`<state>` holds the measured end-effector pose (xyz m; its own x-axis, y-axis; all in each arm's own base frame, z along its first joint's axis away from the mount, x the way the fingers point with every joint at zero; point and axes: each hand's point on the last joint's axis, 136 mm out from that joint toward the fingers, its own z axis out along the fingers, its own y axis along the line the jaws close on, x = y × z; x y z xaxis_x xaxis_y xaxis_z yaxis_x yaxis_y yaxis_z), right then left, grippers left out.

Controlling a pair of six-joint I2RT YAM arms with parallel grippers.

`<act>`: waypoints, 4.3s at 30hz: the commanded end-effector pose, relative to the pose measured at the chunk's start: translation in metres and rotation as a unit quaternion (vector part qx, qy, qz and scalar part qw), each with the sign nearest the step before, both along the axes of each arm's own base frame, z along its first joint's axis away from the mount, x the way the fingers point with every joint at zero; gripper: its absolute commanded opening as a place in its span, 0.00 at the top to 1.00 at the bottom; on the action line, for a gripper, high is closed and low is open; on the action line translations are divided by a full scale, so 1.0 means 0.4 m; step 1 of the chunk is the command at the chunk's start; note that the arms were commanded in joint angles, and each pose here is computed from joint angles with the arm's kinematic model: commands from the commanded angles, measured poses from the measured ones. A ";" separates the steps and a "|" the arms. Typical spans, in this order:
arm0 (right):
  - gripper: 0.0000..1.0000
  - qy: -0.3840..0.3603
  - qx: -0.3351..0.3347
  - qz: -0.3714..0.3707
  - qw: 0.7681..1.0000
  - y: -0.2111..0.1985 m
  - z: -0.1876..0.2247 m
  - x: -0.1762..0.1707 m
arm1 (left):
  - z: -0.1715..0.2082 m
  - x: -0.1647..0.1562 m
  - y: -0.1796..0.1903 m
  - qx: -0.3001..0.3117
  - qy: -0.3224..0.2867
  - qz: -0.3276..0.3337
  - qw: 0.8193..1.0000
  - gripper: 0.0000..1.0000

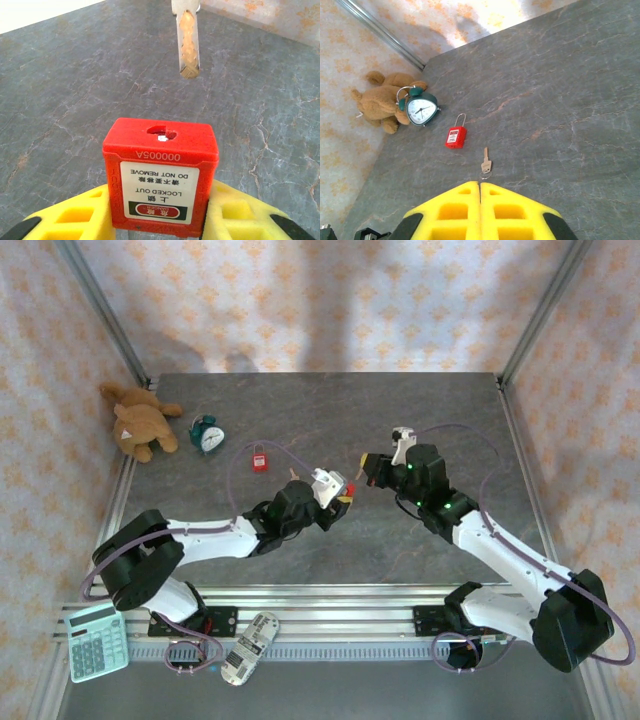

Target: Unlock with the key

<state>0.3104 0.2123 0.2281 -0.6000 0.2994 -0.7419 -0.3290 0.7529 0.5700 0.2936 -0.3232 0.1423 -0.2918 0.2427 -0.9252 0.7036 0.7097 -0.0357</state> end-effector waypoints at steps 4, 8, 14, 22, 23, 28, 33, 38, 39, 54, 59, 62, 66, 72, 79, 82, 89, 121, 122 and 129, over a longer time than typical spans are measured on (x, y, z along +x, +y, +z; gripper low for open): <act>1.00 -0.045 0.022 0.029 0.998 0.024 0.071 -0.010 | 0.013 -0.019 0.007 0.010 -0.022 -0.012 1.000 0.64; 1.00 -0.026 0.014 0.038 0.999 0.039 0.045 -0.005 | 0.012 -0.016 0.006 0.027 -0.023 -0.015 0.999 0.65; 1.00 -0.014 0.017 0.045 0.999 0.056 0.024 -0.008 | 0.014 -0.010 0.007 0.027 -0.025 -0.009 0.999 0.66; 1.00 0.003 0.023 0.034 0.999 0.058 -0.014 -0.005 | 0.000 -0.004 0.017 0.040 -0.024 0.002 0.999 0.67; 1.00 0.003 0.021 0.033 0.999 0.057 -0.016 -0.006 | 0.002 -0.004 0.017 0.039 -0.025 0.003 0.999 0.67; 1.00 0.012 0.019 0.034 0.999 0.057 -0.032 -0.012 | 0.005 0.000 0.020 0.042 -0.028 0.006 0.999 0.67; 1.00 0.018 0.013 0.036 0.999 0.061 -0.054 -0.023 | 0.011 -0.001 0.016 0.039 -0.028 0.005 0.999 0.68; 1.00 0.018 0.009 0.034 0.999 0.060 -0.063 -0.023 | 0.013 -0.001 0.015 0.038 -0.025 0.003 0.999 0.68; 1.00 0.019 0.010 0.034 0.999 0.061 -0.063 -0.023 | 0.013 -0.002 0.014 0.037 -0.024 0.003 0.999 0.68; 1.00 0.015 0.002 0.020 1.000 0.057 -0.079 -0.015 | 0.016 -0.002 -0.001 0.016 -0.011 0.000 1.000 0.69; 1.00 0.017 0.007 0.011 1.000 0.054 -0.082 -0.010 | 0.014 -0.002 -0.006 0.014 -0.007 -0.001 1.000 0.69; 1.00 0.015 0.007 0.001 1.000 0.049 -0.079 -0.006 | 0.015 0.000 -0.006 0.009 -0.005 0.001 1.000 0.70; 1.00 0.011 0.006 -0.006 1.000 0.043 -0.073 -0.001 | 0.014 0.000 -0.011 0.008 -0.004 0.000 1.000 0.70; 1.00 0.014 0.004 -0.005 1.000 0.046 -0.076 -0.002 | 0.012 0.004 -0.009 0.012 -0.004 0.003 1.000 0.70; 1.00 0.014 -0.014 0.005 1.000 0.067 -0.093 -0.016 | 0.015 0.020 -0.010 0.012 -0.008 0.016 1.000 0.72; 1.00 0.017 -0.020 0.004 1.000 0.067 -0.104 -0.021 | 0.019 0.024 -0.013 0.007 -0.009 0.019 1.000 0.73; 1.00 0.016 -0.031 0.005 0.999 0.059 -0.118 -0.033 | 0.039 0.040 -0.014 -0.018 -0.011 0.039 0.999 0.74; 1.00 0.053 -0.047 0.007 0.998 0.052 -0.187 -0.060 | 0.096 0.055 -0.014 -0.062 -0.036 0.056 0.996 0.76; 1.00 0.053 -0.046 0.009 0.997 0.053 -0.189 -0.062 | 0.100 0.055 -0.013 -0.064 -0.038 0.056 0.996 0.76; 1.00 0.054 -0.028 0.065 0.996 0.093 -0.184 -0.092 | 0.102 0.051 -0.025 -0.058 -0.037 0.041 0.997 0.76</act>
<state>0.3019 0.2346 0.1882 -0.5987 0.2798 -0.7505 -0.3288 0.7686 0.5488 0.2969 -0.3250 0.1201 -0.3623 0.2664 -0.8932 0.6663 0.7441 -0.0484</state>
